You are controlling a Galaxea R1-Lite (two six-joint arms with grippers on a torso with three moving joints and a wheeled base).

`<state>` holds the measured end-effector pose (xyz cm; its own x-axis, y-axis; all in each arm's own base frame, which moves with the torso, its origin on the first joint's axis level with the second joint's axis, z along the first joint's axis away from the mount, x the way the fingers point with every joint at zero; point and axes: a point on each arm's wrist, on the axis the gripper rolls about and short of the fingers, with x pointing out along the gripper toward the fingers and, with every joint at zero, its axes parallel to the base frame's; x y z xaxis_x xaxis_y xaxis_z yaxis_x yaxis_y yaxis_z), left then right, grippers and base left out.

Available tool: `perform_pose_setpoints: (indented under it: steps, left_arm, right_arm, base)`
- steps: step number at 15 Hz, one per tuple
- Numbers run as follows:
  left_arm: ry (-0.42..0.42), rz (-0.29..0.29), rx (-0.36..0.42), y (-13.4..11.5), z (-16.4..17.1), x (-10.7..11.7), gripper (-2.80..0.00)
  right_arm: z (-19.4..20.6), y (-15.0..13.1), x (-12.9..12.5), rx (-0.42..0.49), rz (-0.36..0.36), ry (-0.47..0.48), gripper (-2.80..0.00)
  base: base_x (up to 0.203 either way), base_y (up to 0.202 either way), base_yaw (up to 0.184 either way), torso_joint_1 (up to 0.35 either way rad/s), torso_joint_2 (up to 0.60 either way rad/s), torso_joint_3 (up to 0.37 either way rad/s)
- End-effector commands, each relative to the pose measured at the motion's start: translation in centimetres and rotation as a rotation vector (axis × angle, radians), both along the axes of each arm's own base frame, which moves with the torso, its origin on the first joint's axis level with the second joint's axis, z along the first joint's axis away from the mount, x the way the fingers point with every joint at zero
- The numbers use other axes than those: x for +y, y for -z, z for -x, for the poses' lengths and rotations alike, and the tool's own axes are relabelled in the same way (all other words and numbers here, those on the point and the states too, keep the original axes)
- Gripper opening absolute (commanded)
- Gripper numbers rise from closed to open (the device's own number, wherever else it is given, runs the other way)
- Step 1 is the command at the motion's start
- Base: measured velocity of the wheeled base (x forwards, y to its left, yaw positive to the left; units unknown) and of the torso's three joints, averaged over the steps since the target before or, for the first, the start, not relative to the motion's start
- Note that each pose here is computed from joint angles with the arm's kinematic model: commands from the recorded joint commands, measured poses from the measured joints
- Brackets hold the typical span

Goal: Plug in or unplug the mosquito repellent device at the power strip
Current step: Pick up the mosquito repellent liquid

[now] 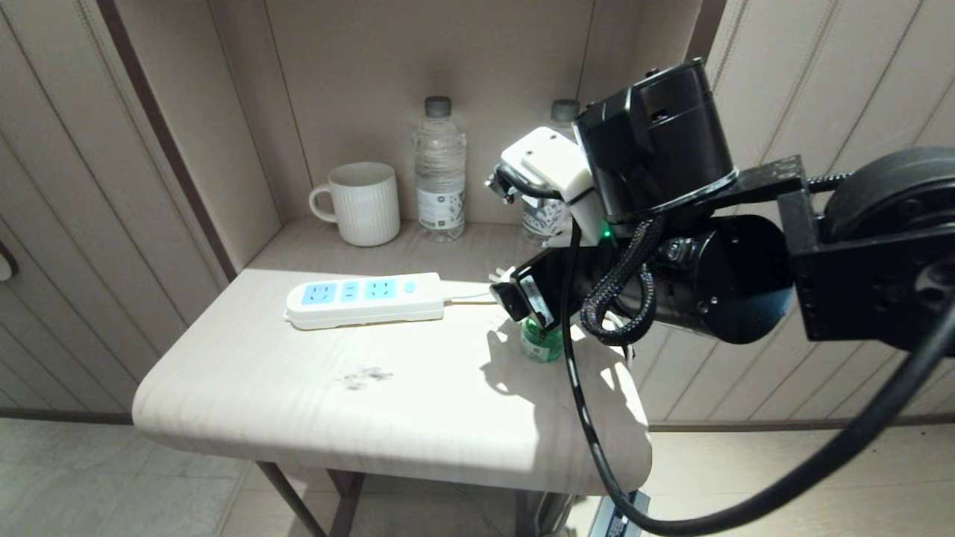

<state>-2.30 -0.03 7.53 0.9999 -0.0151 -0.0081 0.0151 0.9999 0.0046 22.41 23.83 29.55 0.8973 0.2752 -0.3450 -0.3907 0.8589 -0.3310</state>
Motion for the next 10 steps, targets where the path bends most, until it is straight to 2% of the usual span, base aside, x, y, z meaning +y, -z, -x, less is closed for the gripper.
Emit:
perform_pose_setpoints:
  steps: [1,10]
  left_arm:
    - [0.0,0.0,0.001,0.0,-0.01,0.0,-2.8]
    - [0.0,0.0,0.001,0.0,-0.01,0.0,-2.8]
  right_arm:
    - [-0.7,0.08,-0.14,-0.003,0.009,0.017,0.0]
    - [-1.52,-0.25,0.59,-0.015,0.001,0.022,0.0]
  base:
    - [0.0,0.0,0.0,0.0,0.0,0.0]
    - [0.0,0.0,0.0,0.0,0.0,0.0]
